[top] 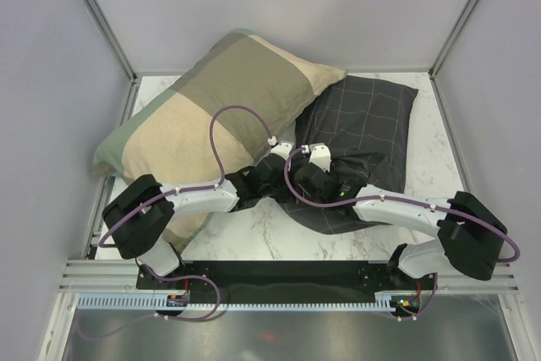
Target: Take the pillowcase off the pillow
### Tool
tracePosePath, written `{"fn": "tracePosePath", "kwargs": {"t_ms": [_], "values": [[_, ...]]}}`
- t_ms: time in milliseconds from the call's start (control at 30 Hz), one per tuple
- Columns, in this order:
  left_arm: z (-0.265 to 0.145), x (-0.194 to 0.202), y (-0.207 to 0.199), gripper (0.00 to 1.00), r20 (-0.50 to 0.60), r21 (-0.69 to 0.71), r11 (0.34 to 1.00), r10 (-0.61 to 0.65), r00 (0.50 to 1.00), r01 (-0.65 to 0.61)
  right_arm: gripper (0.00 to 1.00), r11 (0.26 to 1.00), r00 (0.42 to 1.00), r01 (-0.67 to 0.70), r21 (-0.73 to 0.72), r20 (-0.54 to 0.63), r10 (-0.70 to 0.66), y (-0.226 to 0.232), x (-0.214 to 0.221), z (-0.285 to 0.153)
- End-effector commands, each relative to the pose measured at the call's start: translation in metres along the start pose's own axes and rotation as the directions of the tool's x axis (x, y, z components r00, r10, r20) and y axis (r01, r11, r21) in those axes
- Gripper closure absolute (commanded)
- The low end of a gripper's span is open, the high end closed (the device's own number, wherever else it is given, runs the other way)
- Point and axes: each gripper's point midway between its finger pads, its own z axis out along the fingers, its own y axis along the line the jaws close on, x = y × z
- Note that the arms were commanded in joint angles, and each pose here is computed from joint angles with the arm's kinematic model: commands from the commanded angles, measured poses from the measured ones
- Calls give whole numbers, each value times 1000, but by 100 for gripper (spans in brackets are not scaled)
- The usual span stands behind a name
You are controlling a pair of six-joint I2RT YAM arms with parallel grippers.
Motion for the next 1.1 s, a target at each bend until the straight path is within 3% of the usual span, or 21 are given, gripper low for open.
{"fn": "tracePosePath", "kwargs": {"t_ms": [0,100,200,233,300,333,400,700,933,1067], "values": [[-11,-12,-15,98,41,50,998,-34,999,32,27,998,998,37,54,-50,-34,-9,25,15],[-13,-13,-14,98,45,47,998,-31,998,29,27,994,996,51,100,-81,-43,-19,41,21],[-16,-14,-12,98,53,41,999,-29,998,27,38,987,996,52,154,-84,-39,-32,50,24],[-16,-13,-11,98,52,37,999,-29,998,27,52,985,995,55,165,-86,-41,-34,53,25],[-18,-13,-10,98,57,35,999,-29,998,27,67,982,995,59,177,-88,-44,-36,54,26],[-18,-13,-9,98,57,33,999,-31,998,29,83,980,996,60,188,-83,-45,-39,53,26],[-18,-11,-5,98,58,19,999,-31,998,29,100,980,996,60,191,-79,-45,-39,52,25],[-14,-18,18,98,76,-45,997,-60,995,63,100,989,999,52,138,-14,-50,-45,16,-21],[9,-48,25,98,80,-83,996,-30,996,37,100,995,991,-86,-40,97,90,-44,-22,-87],[35,-48,31,98,17,-108,994,-21,1000,23,100,985,980,-130,-110,136,145,-46,-39,-117]]}}
